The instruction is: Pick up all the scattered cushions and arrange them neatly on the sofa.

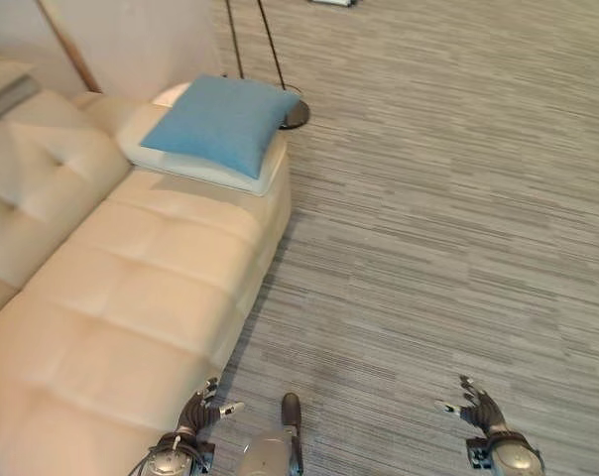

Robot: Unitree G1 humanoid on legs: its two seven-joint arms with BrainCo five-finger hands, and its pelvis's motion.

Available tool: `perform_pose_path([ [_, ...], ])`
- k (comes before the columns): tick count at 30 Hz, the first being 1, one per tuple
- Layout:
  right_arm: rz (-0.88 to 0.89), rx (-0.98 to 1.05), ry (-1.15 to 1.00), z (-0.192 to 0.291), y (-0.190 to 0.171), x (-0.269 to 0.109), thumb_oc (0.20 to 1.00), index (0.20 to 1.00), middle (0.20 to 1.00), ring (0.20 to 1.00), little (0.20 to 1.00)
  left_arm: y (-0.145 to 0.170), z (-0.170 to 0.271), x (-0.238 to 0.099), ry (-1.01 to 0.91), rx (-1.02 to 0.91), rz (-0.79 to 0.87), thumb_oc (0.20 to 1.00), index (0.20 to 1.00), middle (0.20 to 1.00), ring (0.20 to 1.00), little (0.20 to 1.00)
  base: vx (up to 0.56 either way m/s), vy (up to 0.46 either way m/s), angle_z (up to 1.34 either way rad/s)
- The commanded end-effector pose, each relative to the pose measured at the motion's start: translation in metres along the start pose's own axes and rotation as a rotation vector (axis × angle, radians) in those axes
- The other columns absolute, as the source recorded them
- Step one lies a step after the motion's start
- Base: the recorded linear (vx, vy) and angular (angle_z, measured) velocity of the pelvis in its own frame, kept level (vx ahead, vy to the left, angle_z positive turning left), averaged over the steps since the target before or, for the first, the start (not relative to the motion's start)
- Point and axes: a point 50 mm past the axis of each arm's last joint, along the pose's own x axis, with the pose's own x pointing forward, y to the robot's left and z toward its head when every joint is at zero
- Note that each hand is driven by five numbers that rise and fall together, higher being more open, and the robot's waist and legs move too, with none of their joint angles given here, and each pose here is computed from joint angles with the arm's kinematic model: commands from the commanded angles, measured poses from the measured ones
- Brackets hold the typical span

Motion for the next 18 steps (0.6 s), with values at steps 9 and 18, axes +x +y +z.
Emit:
perform_pose_path([
  [9, -0.048, -0.028, -0.179, 0.049, -0.014, 0.014, 1.0, 1.0, 1.0, 1.0, 1.0, 0.014, 0.03, 0.006, -0.131, 0.046, 0.047, 1.0, 1.0, 1.0, 1.0, 1.0, 0.49, 0.03, 0.07],
  [18, -0.049, -0.048, -0.183, 0.048, -0.022, 0.012, 1.0, 1.0, 1.0, 1.0, 1.0, 0.008, 0.021, 0.004, -0.105, 0.027, 0.037, 1.0, 1.0, 1.0, 1.0, 1.0, 0.51, -0.243, 0.55],
])
